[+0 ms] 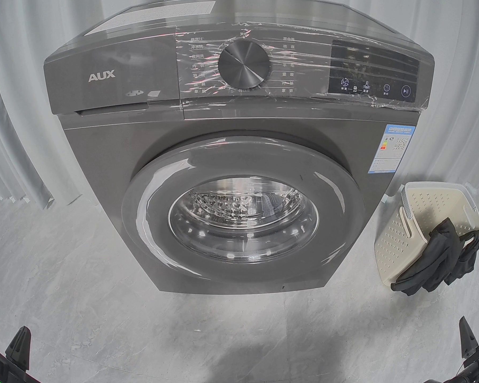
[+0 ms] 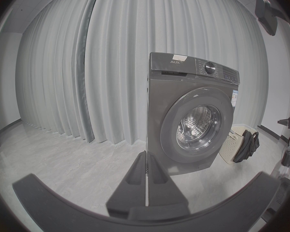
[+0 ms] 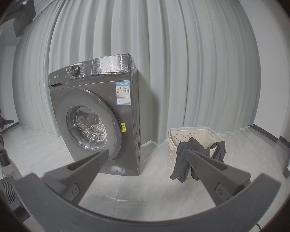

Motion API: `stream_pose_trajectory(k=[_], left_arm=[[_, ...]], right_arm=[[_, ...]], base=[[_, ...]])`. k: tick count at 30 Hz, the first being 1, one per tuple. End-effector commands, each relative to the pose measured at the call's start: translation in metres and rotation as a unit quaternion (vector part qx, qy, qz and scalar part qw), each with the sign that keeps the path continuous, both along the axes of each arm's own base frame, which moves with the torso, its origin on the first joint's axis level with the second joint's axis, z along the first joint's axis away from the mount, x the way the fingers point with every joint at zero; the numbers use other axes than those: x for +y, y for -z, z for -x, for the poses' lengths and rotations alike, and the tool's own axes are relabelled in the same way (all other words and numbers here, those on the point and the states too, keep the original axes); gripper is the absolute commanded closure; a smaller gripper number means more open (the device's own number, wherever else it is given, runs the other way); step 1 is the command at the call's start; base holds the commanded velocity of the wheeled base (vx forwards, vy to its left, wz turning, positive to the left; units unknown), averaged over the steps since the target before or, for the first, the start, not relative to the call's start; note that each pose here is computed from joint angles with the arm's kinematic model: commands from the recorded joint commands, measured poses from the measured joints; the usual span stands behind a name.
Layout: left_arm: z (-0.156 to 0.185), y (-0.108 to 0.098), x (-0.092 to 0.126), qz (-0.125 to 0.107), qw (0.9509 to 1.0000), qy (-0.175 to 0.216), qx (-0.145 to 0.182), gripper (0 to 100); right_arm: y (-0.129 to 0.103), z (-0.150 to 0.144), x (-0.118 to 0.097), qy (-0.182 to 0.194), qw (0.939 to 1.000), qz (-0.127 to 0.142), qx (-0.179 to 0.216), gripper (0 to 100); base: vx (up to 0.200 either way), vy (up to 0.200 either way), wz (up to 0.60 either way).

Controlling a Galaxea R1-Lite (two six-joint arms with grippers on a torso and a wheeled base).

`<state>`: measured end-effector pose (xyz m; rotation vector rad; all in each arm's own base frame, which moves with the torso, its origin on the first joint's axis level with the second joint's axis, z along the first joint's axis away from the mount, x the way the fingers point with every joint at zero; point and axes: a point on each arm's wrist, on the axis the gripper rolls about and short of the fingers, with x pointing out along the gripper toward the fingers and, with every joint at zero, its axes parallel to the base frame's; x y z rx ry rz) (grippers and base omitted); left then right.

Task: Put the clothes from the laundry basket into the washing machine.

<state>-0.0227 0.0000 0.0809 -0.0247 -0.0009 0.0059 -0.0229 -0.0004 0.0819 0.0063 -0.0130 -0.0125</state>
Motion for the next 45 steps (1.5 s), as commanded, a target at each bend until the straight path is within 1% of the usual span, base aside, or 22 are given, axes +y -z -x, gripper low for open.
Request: stream_pose_trajectory(k=[1, 4, 5, 7, 8, 9, 10, 11, 12, 15, 16, 18, 19, 21, 23, 27, 32, 35, 37, 41, 44, 45], left_arm=[[0.0, 0.005, 0.0, 0.001, 1.0, 0.0, -0.001, 100], [0.0, 0.005, 0.0, 0.0, 1.0, -0.001, -0.001, 100], [0.0, 0.005, 0.0, 0.001, 1.0, 0.0, -0.001, 100], [0.0, 0.005, 0.0, -0.002, 1.0, -0.001, -0.001, 100], [0.0, 0.005, 0.0, -0.002, 1.0, -0.001, -0.001, 100], [0.0, 0.005, 0.0, -0.003, 1.0, 0.0, -0.001, 100], [0.0, 0.005, 0.0, -0.003, 1.0, 0.0, -0.001, 100], [0.0, 0.005, 0.0, -0.001, 1.0, 0.0, -0.001, 100], [0.0, 0.005, 0.0, 0.0, 1.0, 0.0, -0.001, 100], [0.0, 0.005, 0.0, 0.001, 1.0, 0.0, -0.001, 100], [0.0, 0.005, 0.0, 0.0, 1.0, -0.001, -0.001, 100], [0.0, 0.005, 0.0, -0.001, 1.0, 0.0, -0.001, 100], [0.0, 0.005, 0.0, -0.001, 1.0, 0.0, -0.001, 100], [0.0, 0.005, 0.0, 0.0, 1.0, 0.0, -0.001, 100], [0.0, 0.005, 0.0, 0.0, 1.0, 0.0, -0.001, 100], [0.0, 0.005, 0.0, 0.0, 1.0, 0.0, -0.001, 100], [0.0, 0.005, 0.0, -0.001, 1.0, 0.0, -0.001, 100], [0.0, 0.005, 0.0, -0.001, 1.0, 0.0, -0.001, 100], [0.0, 0.005, 0.0, -0.001, 1.0, 0.0, -0.001, 100], [0.0, 0.005, 0.0, -0.001, 1.0, 0.001, -0.001, 100], [0.0, 0.005, 0.0, 0.0, 1.0, 0.001, -0.001, 100], [0.0, 0.005, 0.0, -0.001, 1.0, 0.001, -0.001, 100]], right_arm=[[0.005, 0.0, 0.0, 0.001, 1.0, -0.002, 0.001, 0], [0.002, 0.0, 0.0, -0.003, 0.9999, -0.001, -0.012, 0], [-0.021, 0.007, 0.0, -0.01, 0.9979, -0.004, -0.063, 0], [-0.049, 0.019, 0.001, -0.028, 0.9935, -0.004, -0.111, 0], [-0.056, 0.018, 0.001, -0.039, 0.994, -0.004, -0.102, 0], [-0.061, 0.012, 0.001, -0.065, 0.9958, -0.003, -0.064, 0], [-0.061, 0.01, 0.001, -0.072, 0.9959, -0.003, -0.054, 0], [-0.061, 0.001, 0.002, -0.106, 0.9943, -0.004, -0.011, 0], [-0.06, -0.009, 0.004, -0.138, 0.9901, -0.006, 0.028, 0], [-0.061, -0.026, 0.006, -0.185, 0.9791, -0.009, 0.085, 0], [-0.064, -0.037, 0.009, -0.221, 0.9689, -0.01, 0.112, 0], [-0.07, -0.053, 0.014, -0.26, 0.9564, -0.01, 0.133, 0], [-0.071, -0.054, 0.014, -0.262, 0.9558, -0.01, 0.133, 0], [-0.079, -0.079, 0.023, -0.289, 0.9459, -0.009, 0.148, 0], [-0.081, -0.091, 0.027, -0.296, 0.9427, -0.008, 0.154, 0], [-0.084, -0.126, 0.043, -0.317, 0.9322, -0.012, 0.174, 0], [-0.083, -0.156, 0.061, -0.334, 0.9189, -0.037, 0.206, 0], [-0.079, -0.17, 0.072, -0.336, 0.9096, -0.067, 0.236, 0], [-0.079, -0.175, 0.074, -0.335, 0.9084, -0.07, 0.241, 0], [-0.079, -0.196, 0.082, -0.329, 0.9112, -0.069, 0.238, 0], [-0.078, -0.206, 0.086, -0.329, 0.9138, -0.068, 0.229, 0], [-0.078, -0.211, 0.088, -0.323, 0.9171, -0.067, 0.224, 0]], base=[[0.2, 0.0, 0.0], [0.133, 0.0, 0.0], [0.0, 0.0, 0.0], [0.0, 0.0, 0.0], [0.0, 0.0, 0.0], [0.0, 0.0, 0.0], [0.0, 0.0, 0.0], [0.0, 0.0, 0.0], [0.0, 0.0, 0.0], [0.0, 0.0, 0.0], [0.0, 0.0, 0.0], [0.0, 0.0, 0.0], [0.0, 0.0, 0.0], [0.0, 0.0, 0.0], [0.0, 0.0, 0.0], [0.0, 0.0, 0.0], [0.0, 0.0, 0.0], [0.0, 0.0, 0.0], [0.0, 0.0, 0.0], [0.0, 0.0, 0.0], [0.0, 0.0, 0.0], [0.0, 0.0, 0.0]])
